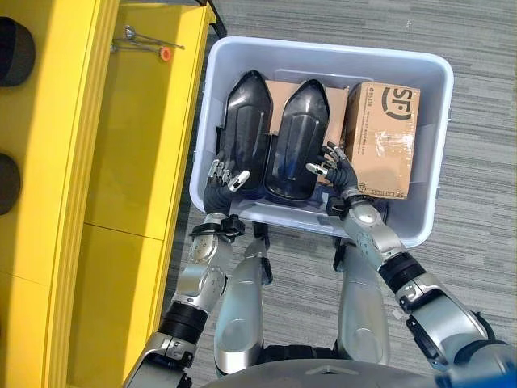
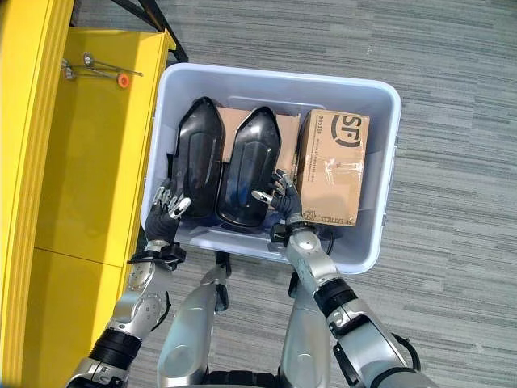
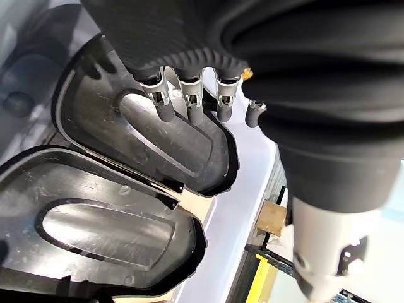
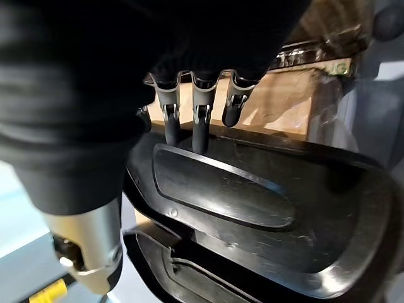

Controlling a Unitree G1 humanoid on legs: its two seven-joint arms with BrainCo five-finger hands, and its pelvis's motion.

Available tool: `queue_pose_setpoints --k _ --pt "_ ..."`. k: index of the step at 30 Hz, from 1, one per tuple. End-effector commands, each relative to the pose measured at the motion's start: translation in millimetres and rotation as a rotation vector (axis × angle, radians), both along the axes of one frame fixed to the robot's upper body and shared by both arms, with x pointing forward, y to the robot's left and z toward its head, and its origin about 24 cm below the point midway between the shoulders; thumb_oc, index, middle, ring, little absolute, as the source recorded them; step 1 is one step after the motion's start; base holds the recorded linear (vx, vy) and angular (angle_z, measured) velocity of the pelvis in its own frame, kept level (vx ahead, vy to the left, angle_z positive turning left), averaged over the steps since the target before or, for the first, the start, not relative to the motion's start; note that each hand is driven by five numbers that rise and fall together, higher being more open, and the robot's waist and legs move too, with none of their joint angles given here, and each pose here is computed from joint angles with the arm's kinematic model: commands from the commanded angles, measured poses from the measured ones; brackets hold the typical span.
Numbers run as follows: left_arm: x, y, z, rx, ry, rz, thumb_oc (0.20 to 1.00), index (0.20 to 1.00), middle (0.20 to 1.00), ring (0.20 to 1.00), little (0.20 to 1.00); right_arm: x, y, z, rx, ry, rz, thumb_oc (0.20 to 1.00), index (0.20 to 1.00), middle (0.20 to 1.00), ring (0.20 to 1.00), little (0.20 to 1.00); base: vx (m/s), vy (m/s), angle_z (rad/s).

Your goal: Move parts from the plastic box to the shelf.

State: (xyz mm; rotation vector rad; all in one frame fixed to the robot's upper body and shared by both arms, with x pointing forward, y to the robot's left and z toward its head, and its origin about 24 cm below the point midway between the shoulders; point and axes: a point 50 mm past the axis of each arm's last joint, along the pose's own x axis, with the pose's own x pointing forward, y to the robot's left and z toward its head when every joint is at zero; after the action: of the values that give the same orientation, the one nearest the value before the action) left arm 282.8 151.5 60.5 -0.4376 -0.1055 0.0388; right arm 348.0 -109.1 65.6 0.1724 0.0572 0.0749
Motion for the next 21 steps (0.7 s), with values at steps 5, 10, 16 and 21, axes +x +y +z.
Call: queue_pose_setpoints --k 5,10,16,21 --pt "-4.7 -1.4 13.0 0.015 -0.085 -0.050 1.000 1.000 1.000 1.000 1.000 18.0 -3.2 11.7 0.099 0.010 -0.112 1.000 1.000 1.000 1.000 1.000 0.00 0.000 0.00" --pt "-6.1 -2.6 10.9 0.012 -0.076 -0.063 1.000 1.000 1.000 1.000 1.000 21.9 -15.6 11.5 0.093 0.022 -0.164 1.000 1.000 1.000 1.000 1.000 0.00 0.005 0.02" --pt "-6.8 -2.9 9.9 0.009 -0.070 -0.069 1.000 1.000 1.000 1.000 1.000 22.5 -19.6 11.7 0.094 0.025 -0.186 1.000 1.000 1.000 1.000 1.000 0.00 0.000 0.00" --pt "-6.7 3.1 9.3 0.009 -0.065 -0.033 1.000 1.000 1.000 1.000 1.000 2.1 -5.0 20.5 0.113 -0.088 -0.083 1.000 1.000 1.000 1.000 1.000 0.00 0.003 0.01"
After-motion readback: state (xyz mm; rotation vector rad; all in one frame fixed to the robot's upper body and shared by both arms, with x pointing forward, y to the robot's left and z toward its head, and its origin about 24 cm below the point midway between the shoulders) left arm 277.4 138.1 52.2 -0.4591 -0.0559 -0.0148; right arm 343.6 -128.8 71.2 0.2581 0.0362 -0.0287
